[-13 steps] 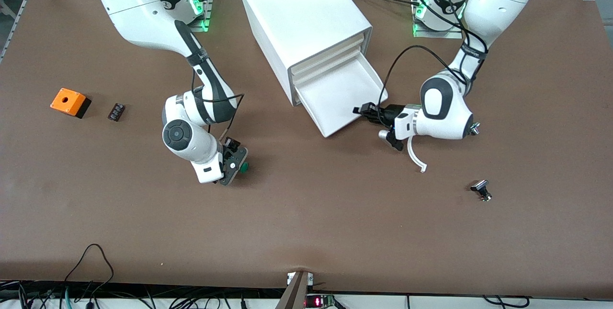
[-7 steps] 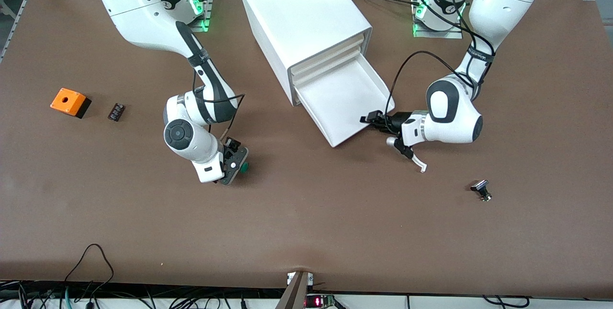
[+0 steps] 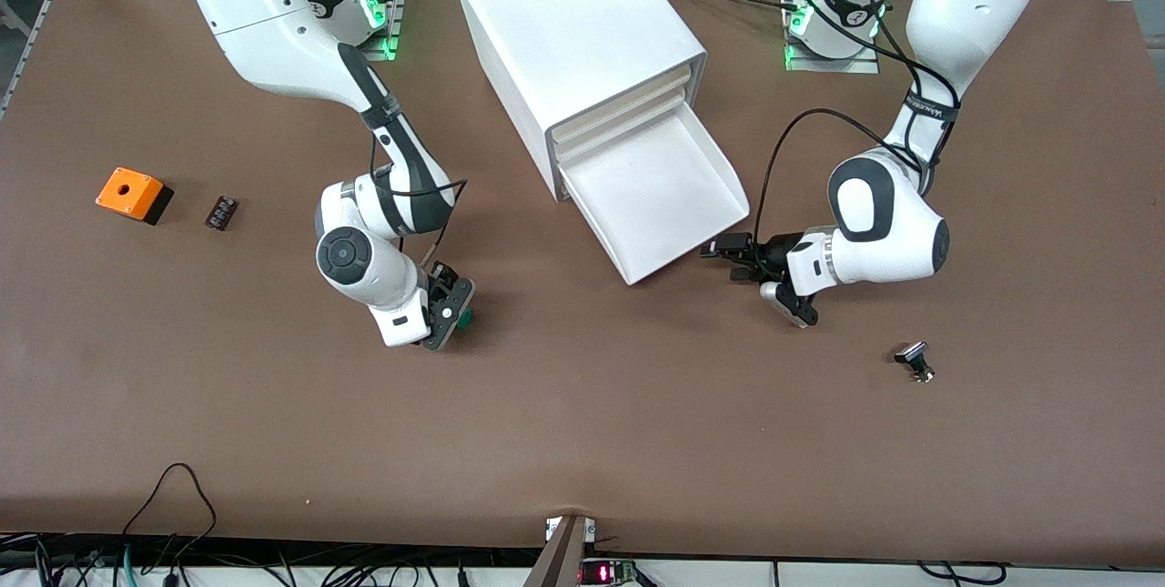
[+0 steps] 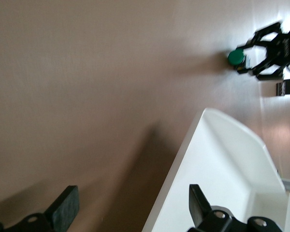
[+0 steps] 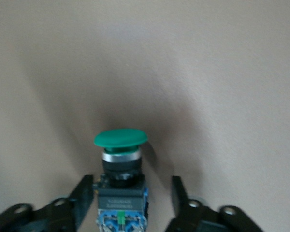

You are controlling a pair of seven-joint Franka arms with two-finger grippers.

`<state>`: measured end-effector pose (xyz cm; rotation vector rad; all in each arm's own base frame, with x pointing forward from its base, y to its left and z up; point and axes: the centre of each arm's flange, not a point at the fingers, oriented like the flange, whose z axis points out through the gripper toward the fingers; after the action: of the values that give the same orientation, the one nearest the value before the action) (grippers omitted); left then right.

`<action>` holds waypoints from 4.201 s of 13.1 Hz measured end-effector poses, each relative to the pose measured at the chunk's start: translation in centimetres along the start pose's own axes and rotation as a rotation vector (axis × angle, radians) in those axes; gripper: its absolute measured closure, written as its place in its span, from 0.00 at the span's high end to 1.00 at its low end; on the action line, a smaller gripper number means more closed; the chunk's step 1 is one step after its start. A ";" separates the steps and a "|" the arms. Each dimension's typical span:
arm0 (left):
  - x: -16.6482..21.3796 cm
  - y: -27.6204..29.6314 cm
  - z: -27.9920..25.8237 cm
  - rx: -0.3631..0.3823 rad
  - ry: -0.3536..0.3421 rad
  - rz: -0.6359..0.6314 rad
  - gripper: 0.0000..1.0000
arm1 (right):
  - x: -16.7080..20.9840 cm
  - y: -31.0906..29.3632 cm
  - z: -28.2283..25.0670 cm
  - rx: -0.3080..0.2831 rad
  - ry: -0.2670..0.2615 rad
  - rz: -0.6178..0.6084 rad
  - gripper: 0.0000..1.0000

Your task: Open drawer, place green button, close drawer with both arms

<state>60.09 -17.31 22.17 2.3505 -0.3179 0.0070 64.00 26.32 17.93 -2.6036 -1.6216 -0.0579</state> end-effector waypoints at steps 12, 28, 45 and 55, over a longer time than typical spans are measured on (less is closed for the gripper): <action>1.6 7.8 -32.5 0.465 0.033 0.295 1.00 | 3.6 0.0 -7.3 -0.093 0.085 -0.062 0.43; -3.4 15.0 -38.0 0.787 -0.095 -0.050 1.00 | 19.6 -20.9 -17.1 -0.037 0.150 -0.747 0.43; -3.3 14.9 -37.9 0.787 -0.097 -0.051 1.00 | 24.6 -32.7 -7.2 -0.139 0.123 -0.753 0.86; -3.3 15.0 -37.8 0.787 -0.097 -0.050 1.00 | 21.7 -20.6 -21.1 -0.125 0.295 -0.312 1.00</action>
<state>56.78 -0.74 59.32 3.1456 -0.3447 -0.0075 55.27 53.06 41.34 -2.2572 -1.9386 -0.5484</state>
